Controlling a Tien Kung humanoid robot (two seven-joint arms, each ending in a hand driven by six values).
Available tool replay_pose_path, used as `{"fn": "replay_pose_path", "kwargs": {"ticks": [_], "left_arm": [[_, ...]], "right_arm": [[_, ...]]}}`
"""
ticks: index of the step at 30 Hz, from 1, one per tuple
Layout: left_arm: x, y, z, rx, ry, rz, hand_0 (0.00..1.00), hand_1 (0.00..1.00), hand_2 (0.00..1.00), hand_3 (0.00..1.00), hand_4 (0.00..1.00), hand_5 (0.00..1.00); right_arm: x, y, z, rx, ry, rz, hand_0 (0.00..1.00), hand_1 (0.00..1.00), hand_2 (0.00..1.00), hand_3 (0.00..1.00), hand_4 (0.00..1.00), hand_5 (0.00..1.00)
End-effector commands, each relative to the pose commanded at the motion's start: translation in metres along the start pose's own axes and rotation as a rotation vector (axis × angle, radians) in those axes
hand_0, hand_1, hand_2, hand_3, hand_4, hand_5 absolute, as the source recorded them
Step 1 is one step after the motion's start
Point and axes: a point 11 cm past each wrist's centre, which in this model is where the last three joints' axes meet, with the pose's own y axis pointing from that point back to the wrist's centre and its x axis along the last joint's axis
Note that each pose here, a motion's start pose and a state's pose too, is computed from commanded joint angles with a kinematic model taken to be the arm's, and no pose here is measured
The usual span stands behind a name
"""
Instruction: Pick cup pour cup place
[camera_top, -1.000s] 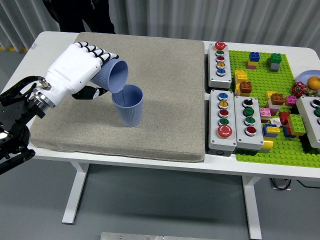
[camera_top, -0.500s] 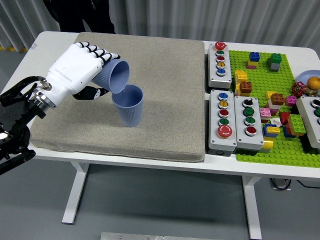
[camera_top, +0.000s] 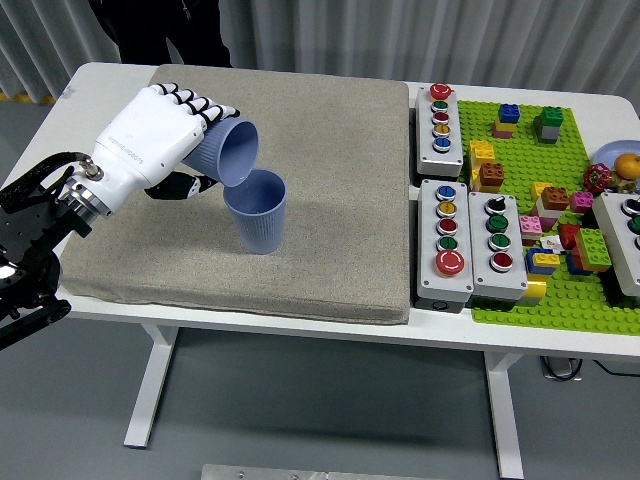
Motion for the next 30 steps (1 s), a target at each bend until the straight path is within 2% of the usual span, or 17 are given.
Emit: {"fn": "replay_pose_path", "kwargs": {"ticks": [7, 12, 17, 21, 25, 29, 30], "left_arm": [[0.001, 0.001, 0.000, 0.001, 0.007, 0.012, 0.523, 0.533, 0.657, 0.573, 0.704, 0.182], [0.009, 0.002, -0.005, 0.026, 0.037, 0.069, 0.523, 0.533, 0.657, 0.573, 0.704, 0.182], [0.017, 0.004, -0.018, 0.095, 0.247, 0.167, 0.521, 0.530, 0.655, 0.573, 0.705, 0.182], [0.020, 0.005, -0.020, 0.108, 0.426, 0.250, 0.517, 0.530, 0.649, 0.570, 0.705, 0.183], [0.014, 0.005, -0.023, 0.120, 0.602, 0.315, 0.515, 0.520, 0.633, 0.566, 0.706, 0.187], [0.004, 0.005, -0.020, 0.104, 0.766, 0.345, 0.515, 0.520, 0.633, 0.566, 0.706, 0.187], [-0.001, 0.006, -0.020, 0.118, 0.818, 0.346, 0.515, 0.520, 0.633, 0.566, 0.706, 0.187]], "right_arm": [[0.001, -0.001, 0.002, -0.004, 0.003, 0.002, 0.703, 0.633, 0.563, 0.574, 0.002, 0.082], [0.002, -0.001, 0.004, -0.008, 0.007, 0.004, 0.703, 0.633, 0.563, 0.574, 0.002, 0.082], [0.002, -0.001, 0.005, -0.010, 0.010, 0.004, 0.703, 0.633, 0.563, 0.574, 0.002, 0.082], [0.002, -0.001, 0.006, -0.011, 0.012, 0.003, 0.703, 0.632, 0.563, 0.574, 0.002, 0.083], [0.002, -0.001, 0.006, -0.011, 0.013, 0.002, 0.703, 0.633, 0.563, 0.574, 0.002, 0.079], [0.001, -0.001, 0.006, -0.012, 0.013, 0.002, 0.703, 0.633, 0.563, 0.574, 0.002, 0.079], [0.001, -0.001, 0.006, -0.012, 0.013, 0.002, 0.703, 0.633, 0.563, 0.574, 0.002, 0.079]]}}
